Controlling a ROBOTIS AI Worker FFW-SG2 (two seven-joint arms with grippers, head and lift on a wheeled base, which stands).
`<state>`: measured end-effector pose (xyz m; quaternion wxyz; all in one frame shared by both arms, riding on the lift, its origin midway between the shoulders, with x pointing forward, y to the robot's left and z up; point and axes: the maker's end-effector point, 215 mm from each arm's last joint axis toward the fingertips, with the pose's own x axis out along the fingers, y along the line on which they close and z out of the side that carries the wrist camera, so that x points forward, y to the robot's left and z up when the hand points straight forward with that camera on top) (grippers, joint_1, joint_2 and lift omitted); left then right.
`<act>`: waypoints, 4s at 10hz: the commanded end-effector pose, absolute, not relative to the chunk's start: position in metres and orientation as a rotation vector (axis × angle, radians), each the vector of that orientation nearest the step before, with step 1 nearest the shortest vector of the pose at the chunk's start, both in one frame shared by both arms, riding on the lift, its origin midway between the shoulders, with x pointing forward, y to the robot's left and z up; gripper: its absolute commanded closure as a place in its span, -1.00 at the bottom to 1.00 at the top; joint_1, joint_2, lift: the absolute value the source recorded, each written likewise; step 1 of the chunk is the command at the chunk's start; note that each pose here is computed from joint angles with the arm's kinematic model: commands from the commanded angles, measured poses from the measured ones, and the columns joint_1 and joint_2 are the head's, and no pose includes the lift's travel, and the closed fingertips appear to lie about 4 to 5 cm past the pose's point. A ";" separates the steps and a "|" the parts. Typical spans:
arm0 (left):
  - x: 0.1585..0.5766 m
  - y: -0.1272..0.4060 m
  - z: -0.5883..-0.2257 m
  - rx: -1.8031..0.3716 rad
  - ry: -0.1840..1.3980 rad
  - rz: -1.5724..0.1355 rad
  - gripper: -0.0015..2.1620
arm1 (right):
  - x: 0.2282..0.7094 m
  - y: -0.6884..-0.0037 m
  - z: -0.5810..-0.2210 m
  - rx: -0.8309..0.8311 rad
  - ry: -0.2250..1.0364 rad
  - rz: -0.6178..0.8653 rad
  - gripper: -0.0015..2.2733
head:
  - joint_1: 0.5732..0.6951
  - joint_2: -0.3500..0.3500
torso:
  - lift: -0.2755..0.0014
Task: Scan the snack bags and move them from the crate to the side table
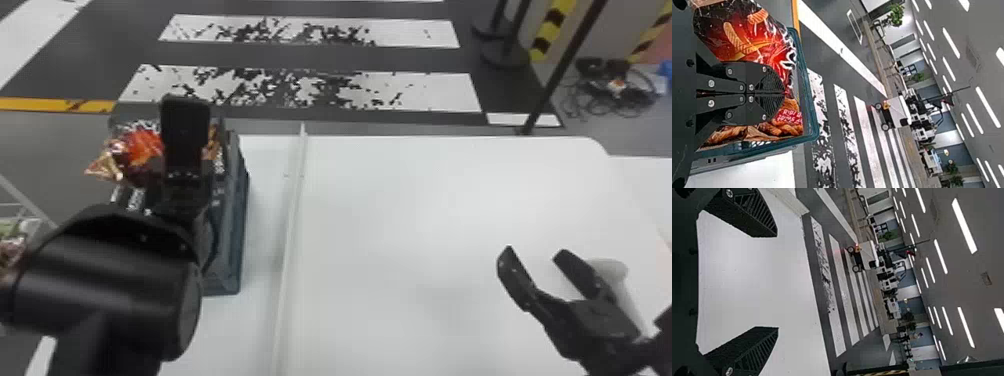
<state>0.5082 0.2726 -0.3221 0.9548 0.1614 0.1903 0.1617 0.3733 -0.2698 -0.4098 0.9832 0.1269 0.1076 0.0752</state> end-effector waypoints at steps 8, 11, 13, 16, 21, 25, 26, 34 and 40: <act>0.473 0.259 -0.329 0.282 0.403 0.298 0.98 | 0.374 -0.264 -0.412 0.270 0.218 0.159 -0.93 | 1.00 0.00 | 0.36; 0.465 0.251 -0.326 0.266 0.404 0.274 0.98 | 0.370 -0.258 -0.411 0.277 0.217 0.175 -0.93 | 1.00 -0.04 | 0.36; 0.455 0.253 -0.337 0.269 0.425 0.280 0.98 | 0.368 -0.255 -0.412 0.282 0.222 0.178 -0.93 | 1.00 -0.02 | 0.36; 0.445 0.232 -0.323 0.254 0.399 0.245 0.98 | 0.363 -0.251 -0.411 0.289 0.222 0.185 -0.93 | 1.00 -0.03 | 0.36; 0.428 0.184 -0.281 0.186 0.326 0.113 0.98 | 0.365 -0.264 -0.397 0.280 0.191 0.158 -0.93 | 1.00 -0.21 | 0.36; 0.430 0.098 -0.301 0.003 0.343 -0.235 0.98 | 0.374 -0.274 -0.387 0.251 0.167 0.138 -0.93 | 1.00 -0.54 | 0.36; 0.429 0.077 -0.308 -0.068 0.336 -0.341 0.98 | 0.380 -0.282 -0.382 0.232 0.152 0.127 -0.93 | 1.00 -0.66 | 0.36; 0.357 -0.080 -0.392 -0.317 0.546 -0.910 0.98 | 0.396 -0.306 -0.370 0.227 0.119 0.093 -0.93 | 1.00 -1.00 | 0.36; 0.342 -0.153 -0.451 -0.152 0.569 -0.982 0.87 | 0.396 -0.308 -0.372 0.235 0.121 0.092 -0.93 | 1.00 -1.00 | 0.36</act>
